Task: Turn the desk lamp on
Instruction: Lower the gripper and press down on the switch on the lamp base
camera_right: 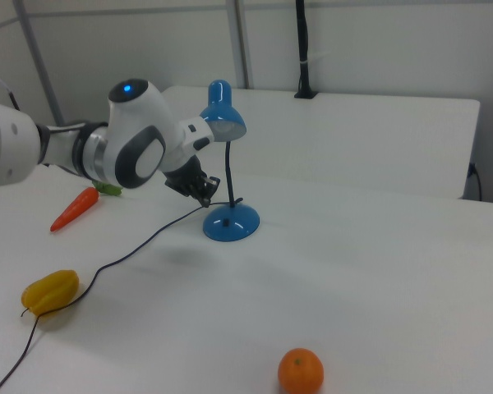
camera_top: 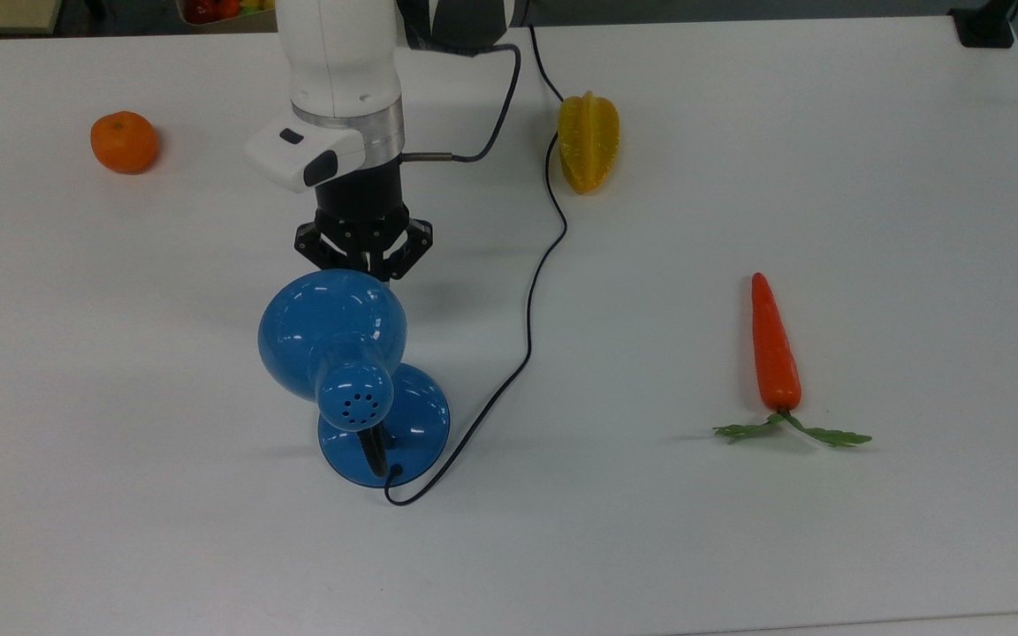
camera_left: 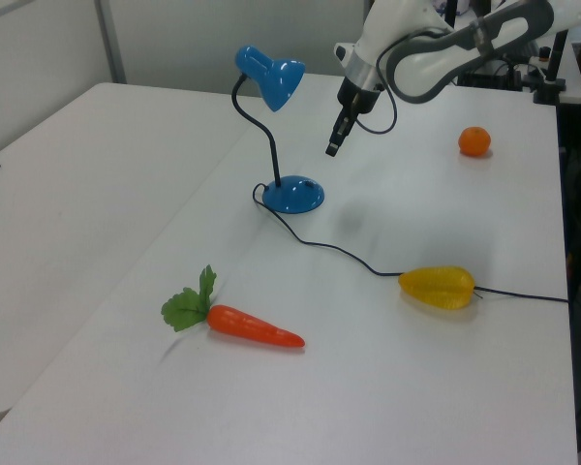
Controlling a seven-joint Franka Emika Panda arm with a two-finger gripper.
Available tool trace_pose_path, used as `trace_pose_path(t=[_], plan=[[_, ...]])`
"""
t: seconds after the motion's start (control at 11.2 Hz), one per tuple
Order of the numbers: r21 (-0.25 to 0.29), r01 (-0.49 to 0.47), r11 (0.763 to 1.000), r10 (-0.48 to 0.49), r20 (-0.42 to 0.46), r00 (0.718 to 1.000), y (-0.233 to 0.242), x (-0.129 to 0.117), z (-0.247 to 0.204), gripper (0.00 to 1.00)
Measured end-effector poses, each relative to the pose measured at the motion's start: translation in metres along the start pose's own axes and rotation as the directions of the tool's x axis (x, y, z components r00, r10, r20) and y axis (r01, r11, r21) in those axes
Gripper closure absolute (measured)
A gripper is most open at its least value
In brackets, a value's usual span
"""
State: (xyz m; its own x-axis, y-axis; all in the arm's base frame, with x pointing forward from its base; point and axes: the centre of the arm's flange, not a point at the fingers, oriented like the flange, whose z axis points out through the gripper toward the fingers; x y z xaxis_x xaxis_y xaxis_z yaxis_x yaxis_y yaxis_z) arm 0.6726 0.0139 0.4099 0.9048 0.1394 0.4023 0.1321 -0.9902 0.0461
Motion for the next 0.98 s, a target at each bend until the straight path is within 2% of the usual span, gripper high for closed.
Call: trace_pose_path(t=[0.27, 0.62, 0.98], plan=[[-0.015, -0.001, 1.000, 0.000, -0.088, 0.996, 0.000, -0.010, 0.032, 0.99], [-0.025, -0.002, 1.000, -0.002, -0.140, 0.990, -0.001, -0.014, 0.058, 0.99], [-0.027, -0.001, 1.000, -0.003, -0.148, 0.989, 0.000, -0.012, 0.071, 0.99]])
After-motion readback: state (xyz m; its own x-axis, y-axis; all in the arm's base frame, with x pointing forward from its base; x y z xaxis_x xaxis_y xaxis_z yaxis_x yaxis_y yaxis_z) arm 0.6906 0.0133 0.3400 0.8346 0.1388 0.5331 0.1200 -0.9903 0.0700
